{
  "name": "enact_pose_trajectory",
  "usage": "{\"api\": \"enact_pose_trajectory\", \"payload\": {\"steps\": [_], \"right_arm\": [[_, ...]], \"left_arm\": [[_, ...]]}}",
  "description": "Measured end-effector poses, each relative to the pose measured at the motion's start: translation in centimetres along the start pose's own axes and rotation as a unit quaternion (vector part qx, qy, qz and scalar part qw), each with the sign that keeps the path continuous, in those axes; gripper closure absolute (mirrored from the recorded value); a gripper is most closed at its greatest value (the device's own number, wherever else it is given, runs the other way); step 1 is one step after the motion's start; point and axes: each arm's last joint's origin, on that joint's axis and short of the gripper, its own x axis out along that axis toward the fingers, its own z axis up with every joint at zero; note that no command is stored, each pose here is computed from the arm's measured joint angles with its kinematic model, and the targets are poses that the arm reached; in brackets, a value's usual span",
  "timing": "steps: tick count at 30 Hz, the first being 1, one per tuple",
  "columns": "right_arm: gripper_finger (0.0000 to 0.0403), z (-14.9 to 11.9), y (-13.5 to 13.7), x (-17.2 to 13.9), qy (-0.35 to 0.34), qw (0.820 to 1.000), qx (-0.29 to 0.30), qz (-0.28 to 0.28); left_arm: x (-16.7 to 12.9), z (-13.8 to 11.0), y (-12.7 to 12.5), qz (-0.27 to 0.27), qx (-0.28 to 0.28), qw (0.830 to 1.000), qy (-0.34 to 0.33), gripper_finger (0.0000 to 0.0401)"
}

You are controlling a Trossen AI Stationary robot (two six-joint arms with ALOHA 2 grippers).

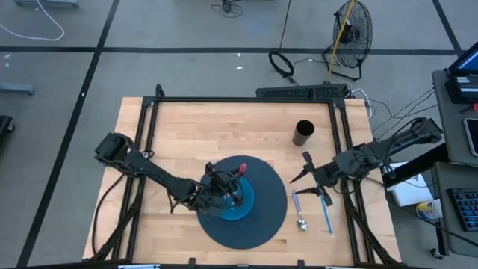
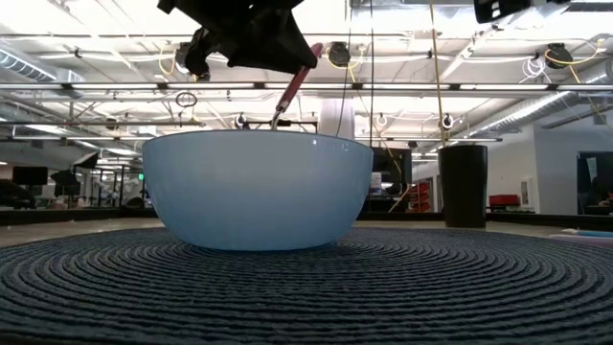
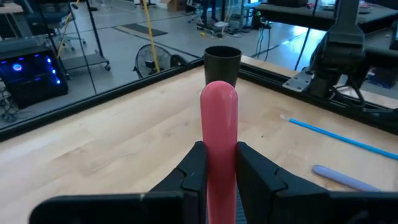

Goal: Pick & Place Utensil
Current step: Put the pink fork into the blue bowl on the blue mat

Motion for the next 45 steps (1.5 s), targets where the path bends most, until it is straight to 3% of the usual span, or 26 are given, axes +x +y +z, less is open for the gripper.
{"api": "enact_pose_trajectory", "payload": {"steps": [19,45], "right_arm": [[0.0238,-0.9,0.1,0.3,0.003,1.0,0.0,0.0],[0.0238,-1.0,0.1,0.3,0.004,1.0,0.012,0.0]], "left_arm": [[1.4,-3.7,-0.5,0.02,-0.03,0.999,0.015,0.0339],[2.5,-4.5,1.3,0.083,-0.063,0.994,0.025,0.0338]]}}
